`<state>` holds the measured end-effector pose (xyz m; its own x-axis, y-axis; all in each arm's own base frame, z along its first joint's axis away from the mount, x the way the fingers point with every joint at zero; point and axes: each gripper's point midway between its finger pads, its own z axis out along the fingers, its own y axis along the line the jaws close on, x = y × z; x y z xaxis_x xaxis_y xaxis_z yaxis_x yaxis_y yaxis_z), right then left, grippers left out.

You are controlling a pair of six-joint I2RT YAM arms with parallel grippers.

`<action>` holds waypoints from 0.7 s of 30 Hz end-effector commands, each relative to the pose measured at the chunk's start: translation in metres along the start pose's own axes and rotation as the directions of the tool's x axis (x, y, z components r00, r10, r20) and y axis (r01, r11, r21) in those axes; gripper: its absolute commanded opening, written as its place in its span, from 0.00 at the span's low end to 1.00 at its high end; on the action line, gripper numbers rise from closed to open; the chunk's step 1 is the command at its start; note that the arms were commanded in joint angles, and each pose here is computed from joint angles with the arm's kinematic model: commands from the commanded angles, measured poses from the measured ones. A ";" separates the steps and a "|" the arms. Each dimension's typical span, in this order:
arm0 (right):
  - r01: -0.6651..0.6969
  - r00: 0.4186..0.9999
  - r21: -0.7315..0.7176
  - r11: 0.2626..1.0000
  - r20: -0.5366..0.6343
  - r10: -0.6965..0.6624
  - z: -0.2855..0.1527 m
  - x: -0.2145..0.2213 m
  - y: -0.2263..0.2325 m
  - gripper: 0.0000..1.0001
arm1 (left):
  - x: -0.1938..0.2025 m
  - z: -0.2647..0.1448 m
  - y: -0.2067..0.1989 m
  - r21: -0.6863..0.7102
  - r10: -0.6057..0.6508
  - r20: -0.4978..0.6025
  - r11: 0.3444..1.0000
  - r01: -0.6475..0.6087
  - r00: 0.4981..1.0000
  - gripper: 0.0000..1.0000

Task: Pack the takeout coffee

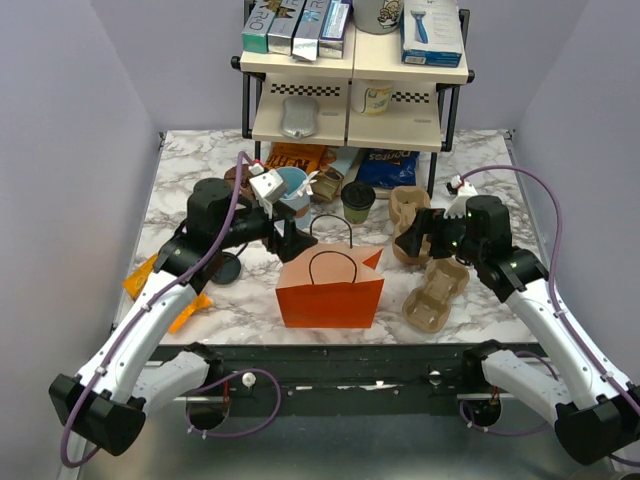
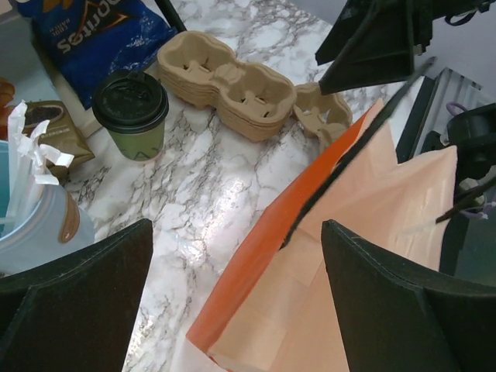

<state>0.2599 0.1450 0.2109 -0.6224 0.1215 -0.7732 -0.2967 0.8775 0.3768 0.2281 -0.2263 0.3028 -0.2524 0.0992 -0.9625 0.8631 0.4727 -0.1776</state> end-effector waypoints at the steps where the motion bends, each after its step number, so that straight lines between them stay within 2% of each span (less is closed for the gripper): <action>1: 0.030 1.000 -0.071 0.997 -0.006 -0.030 -0.006 -0.005 0.015 0.99 | 0.004 0.013 0.009 0.000 0.022 -0.042 1.000 -0.022 0.999 0.94; 5: 0.053 0.999 -0.090 0.995 -0.003 -0.053 -0.009 -0.004 0.017 0.99 | 0.003 0.017 0.005 0.039 0.084 -0.070 0.996 -0.081 0.994 0.91; 12: 0.073 0.997 -0.074 0.995 0.010 -0.072 -0.012 -0.004 0.014 0.99 | 0.029 0.028 0.002 0.061 0.109 -0.164 0.993 -0.100 0.980 0.84; 14: 0.078 0.997 -0.074 0.994 0.012 -0.077 -0.012 -0.004 0.014 0.99 | 0.035 0.031 -0.001 0.073 0.107 -0.182 0.993 -0.095 0.977 0.85; 21: 0.089 0.996 -0.077 0.993 0.013 -0.088 -0.014 -0.003 0.014 0.99 | 0.027 0.026 -0.010 0.085 0.132 -0.132 0.989 -0.121 0.982 0.97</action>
<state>0.2533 0.1488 0.2165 -0.5999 0.0683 -0.7972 -0.3720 0.8583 0.3534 0.2254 -0.2552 0.2711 -0.2347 0.2692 -0.9340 0.9192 0.3740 -0.1232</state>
